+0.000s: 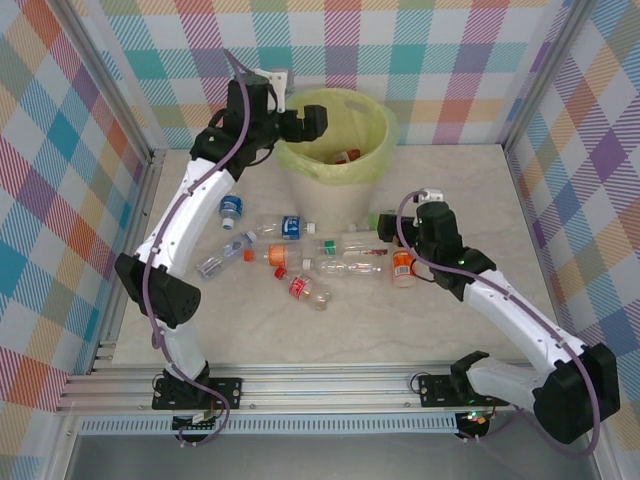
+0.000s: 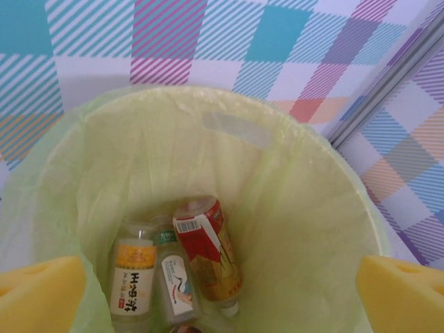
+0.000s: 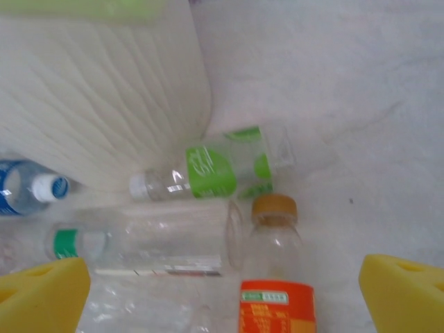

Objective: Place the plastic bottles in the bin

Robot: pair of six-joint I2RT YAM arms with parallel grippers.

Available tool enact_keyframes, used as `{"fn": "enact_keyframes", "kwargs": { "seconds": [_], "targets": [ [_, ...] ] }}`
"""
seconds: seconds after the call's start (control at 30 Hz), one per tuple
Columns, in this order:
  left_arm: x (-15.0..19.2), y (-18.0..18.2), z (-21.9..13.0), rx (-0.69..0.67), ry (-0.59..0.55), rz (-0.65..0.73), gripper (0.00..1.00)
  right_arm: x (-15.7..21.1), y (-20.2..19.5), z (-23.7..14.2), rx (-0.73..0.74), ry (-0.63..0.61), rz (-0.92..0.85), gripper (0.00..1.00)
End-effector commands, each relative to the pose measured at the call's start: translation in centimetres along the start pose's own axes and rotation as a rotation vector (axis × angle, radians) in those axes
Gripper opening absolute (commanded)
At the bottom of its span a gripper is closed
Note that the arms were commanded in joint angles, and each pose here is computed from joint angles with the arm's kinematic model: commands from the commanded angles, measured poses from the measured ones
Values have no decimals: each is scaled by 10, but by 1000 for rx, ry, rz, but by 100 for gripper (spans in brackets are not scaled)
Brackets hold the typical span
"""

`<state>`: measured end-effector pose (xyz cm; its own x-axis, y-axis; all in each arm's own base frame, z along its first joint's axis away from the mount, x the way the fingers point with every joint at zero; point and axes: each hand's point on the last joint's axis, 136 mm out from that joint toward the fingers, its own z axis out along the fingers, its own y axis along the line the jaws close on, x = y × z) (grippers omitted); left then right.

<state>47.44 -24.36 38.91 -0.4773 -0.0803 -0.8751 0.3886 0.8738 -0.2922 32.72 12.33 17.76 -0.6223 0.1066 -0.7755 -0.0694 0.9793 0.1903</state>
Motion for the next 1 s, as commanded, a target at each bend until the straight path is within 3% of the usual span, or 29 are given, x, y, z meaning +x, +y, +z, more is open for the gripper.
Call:
{"fn": "enact_keyframes", "kwargs": {
  "seconds": [0.0,0.1,0.27,0.53,0.73,0.97],
  "targets": [
    [-18,-10,-28,30,-92,0,100,32,-7,7,-4,124,-18,100],
    [-18,-11,-38,39,-128,2,100,53,-9,15,-3,232,-25,100],
    [-19,3,-49,-27,-200,-15,100,78,-38,28,175,357,32,100],
    [-30,17,-78,-78,-344,-83,100,97,-29,50,72,472,68,90],
    [-12,38,-103,-132,-411,-189,100,107,-31,62,92,515,64,82],
    [23,66,-125,-225,-373,-232,100,112,-37,70,125,530,41,81]
  ]
}}
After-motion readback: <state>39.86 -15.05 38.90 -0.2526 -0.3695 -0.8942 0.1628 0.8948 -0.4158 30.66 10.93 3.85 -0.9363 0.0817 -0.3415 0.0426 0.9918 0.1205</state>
